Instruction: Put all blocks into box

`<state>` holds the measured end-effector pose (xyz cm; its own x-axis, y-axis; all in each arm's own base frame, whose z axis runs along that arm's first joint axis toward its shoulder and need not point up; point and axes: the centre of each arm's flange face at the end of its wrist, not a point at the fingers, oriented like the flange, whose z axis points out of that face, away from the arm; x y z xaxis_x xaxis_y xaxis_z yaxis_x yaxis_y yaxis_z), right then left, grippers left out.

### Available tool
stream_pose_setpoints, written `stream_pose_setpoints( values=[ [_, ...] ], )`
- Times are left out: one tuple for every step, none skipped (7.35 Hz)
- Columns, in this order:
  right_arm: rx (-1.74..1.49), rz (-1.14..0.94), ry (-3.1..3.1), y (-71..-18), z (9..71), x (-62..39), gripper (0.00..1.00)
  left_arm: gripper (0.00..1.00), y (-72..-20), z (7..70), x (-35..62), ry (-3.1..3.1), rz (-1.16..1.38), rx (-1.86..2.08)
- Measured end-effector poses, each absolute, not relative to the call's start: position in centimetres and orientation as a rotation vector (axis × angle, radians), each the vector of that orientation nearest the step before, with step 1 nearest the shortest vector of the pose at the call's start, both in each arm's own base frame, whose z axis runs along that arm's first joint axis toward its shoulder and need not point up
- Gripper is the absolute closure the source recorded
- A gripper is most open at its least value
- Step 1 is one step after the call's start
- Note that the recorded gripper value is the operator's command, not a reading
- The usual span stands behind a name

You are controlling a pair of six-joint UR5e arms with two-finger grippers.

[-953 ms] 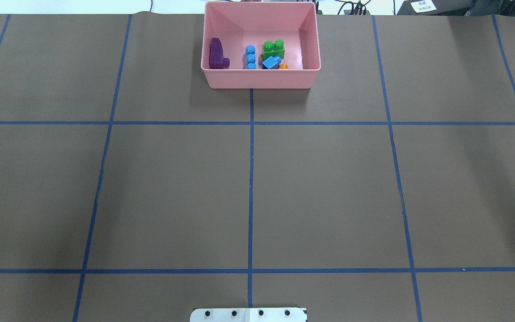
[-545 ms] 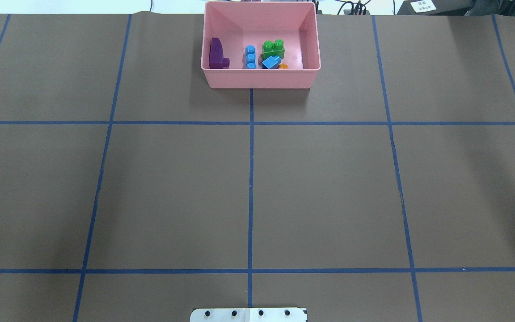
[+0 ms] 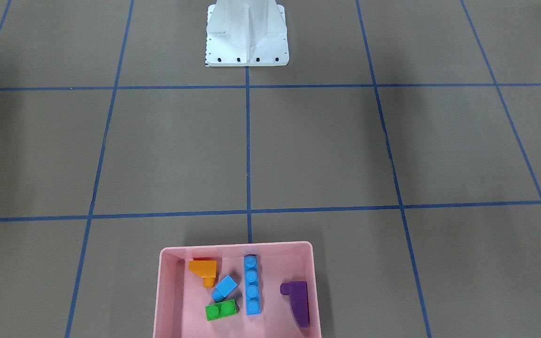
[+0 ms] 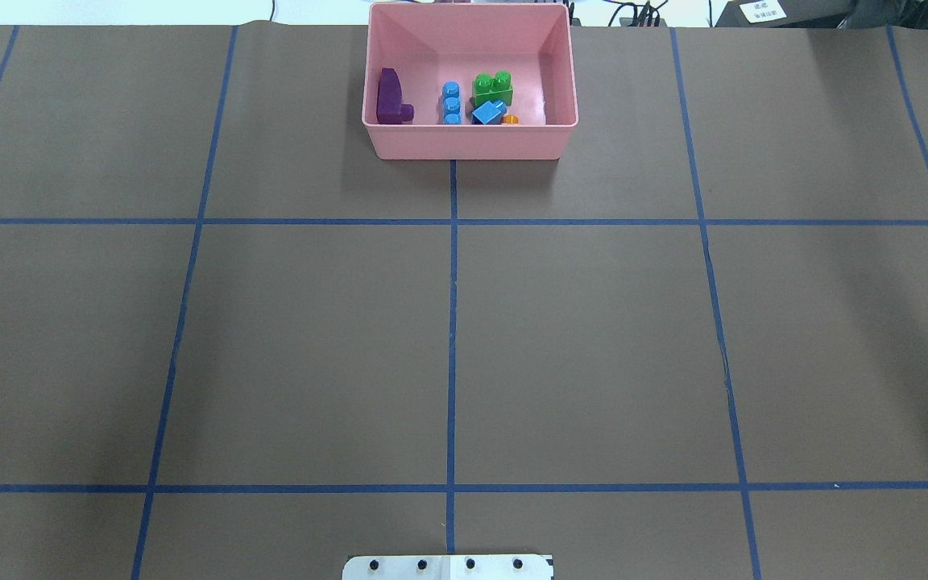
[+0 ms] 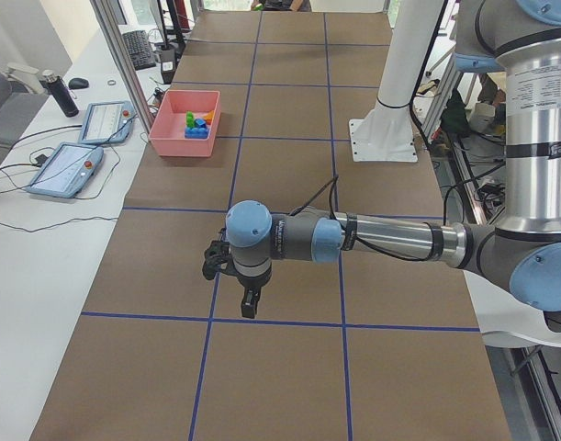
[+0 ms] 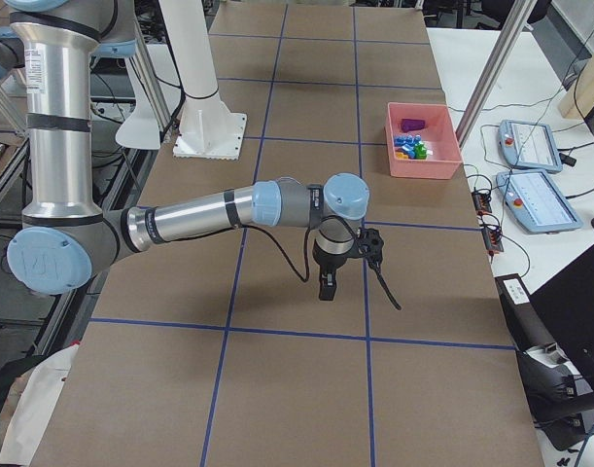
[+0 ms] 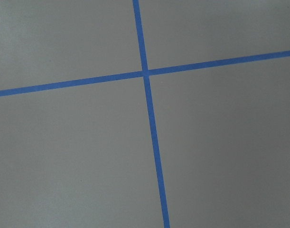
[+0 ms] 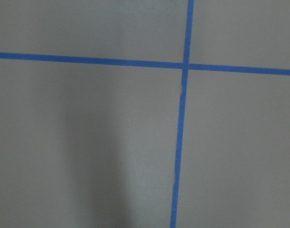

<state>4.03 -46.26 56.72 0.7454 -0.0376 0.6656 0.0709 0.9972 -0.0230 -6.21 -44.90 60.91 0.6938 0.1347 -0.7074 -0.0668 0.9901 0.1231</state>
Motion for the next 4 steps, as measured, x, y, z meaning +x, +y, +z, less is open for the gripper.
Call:
stream_pose_setpoints(
  values=[
    [-0.055, -0.057, -0.708, -46.1, 57.2, 4.2, 0.0, 0.0, -45.2, 60.5, -6.2, 0.798, 0.086, 0.081],
    [-0.07, -0.052, -0.7, -46.0, 58.0, 4.2, 0.0, 0.0, -45.5, 60.1, -6.1, 0.8, 0.035, 0.064],
    [-0.098, -0.043, -0.697, -45.6, 59.4, 4.3, 0.0, 0.0, -45.7, 60.0, -6.1, 0.802, 0.001, 0.052],
    [-0.125, -0.033, -0.695, -45.3, 60.9, 4.3, 0.0, 0.0, -45.8, 60.1, -6.0, 0.803, -0.014, 0.045]
  ],
)
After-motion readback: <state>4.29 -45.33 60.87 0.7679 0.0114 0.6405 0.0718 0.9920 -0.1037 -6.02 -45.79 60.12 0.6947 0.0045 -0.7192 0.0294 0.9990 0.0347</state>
